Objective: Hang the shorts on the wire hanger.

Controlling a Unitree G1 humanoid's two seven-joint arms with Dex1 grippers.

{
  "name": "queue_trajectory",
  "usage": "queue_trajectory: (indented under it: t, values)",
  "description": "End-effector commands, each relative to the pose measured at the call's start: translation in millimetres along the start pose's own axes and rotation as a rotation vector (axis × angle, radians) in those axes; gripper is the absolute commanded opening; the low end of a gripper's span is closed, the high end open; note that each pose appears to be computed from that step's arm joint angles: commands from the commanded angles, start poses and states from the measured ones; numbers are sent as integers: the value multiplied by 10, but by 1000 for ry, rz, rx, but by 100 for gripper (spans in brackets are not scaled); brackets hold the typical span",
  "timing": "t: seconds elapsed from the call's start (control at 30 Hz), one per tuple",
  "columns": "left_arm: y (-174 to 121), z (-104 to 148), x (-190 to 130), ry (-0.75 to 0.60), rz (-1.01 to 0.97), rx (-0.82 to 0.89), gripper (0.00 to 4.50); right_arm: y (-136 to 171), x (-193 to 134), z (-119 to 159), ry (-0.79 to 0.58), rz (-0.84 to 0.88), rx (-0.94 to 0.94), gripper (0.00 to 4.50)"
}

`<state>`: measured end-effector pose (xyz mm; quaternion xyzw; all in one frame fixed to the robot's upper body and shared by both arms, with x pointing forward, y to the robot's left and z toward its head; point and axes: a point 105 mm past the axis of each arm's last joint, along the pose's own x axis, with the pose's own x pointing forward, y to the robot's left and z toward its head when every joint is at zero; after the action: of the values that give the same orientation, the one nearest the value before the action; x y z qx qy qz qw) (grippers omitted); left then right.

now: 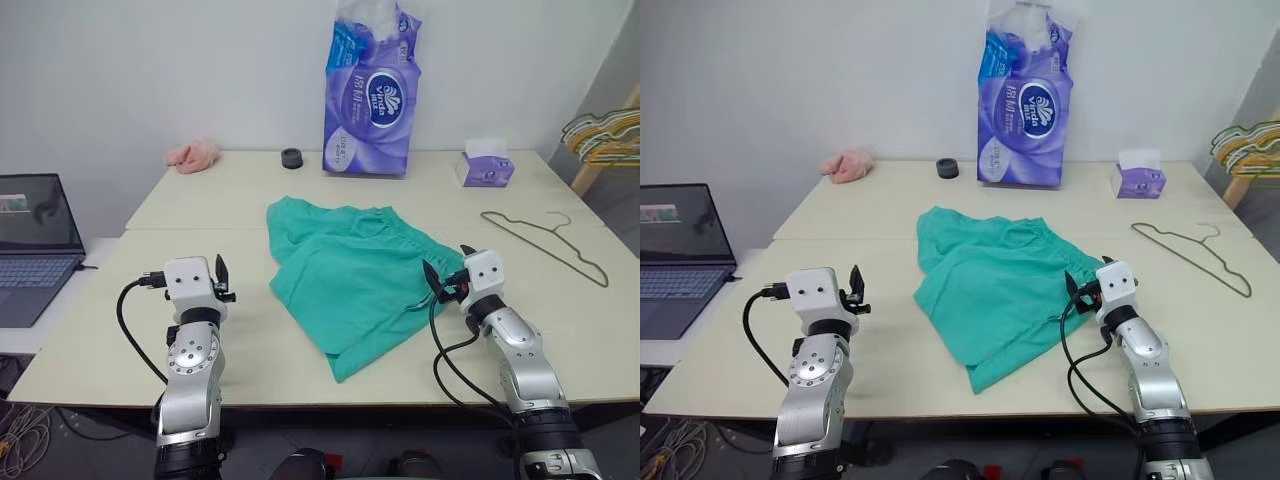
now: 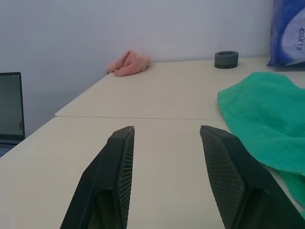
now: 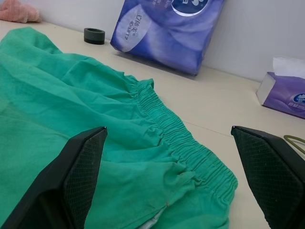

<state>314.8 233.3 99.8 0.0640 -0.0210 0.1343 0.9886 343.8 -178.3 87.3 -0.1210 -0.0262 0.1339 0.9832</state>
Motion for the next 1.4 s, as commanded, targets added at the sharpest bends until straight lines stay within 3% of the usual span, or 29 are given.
queue_trajectory:
  t: [0.03,1.0,1.13,1.23,1.3,1.4]
  values:
    - [-35,205,27,-92,-24,26,231,-24,43,150,-60,-5,-18,445]
    - [-1,164,58,-69,-51,4,231,20,46,154,-69,8,-6,445]
    - [-195,283,-18,-118,-213,-96,284,37,32,176,-78,32,3,450]
    - [-420,367,-94,-150,-384,-93,372,145,-7,240,-100,124,30,450]
    - [-696,378,-204,-127,-586,-113,434,303,-80,301,-109,261,41,450]
    - [-1177,303,-613,-54,-1049,23,446,624,-365,364,-67,580,-26,450]
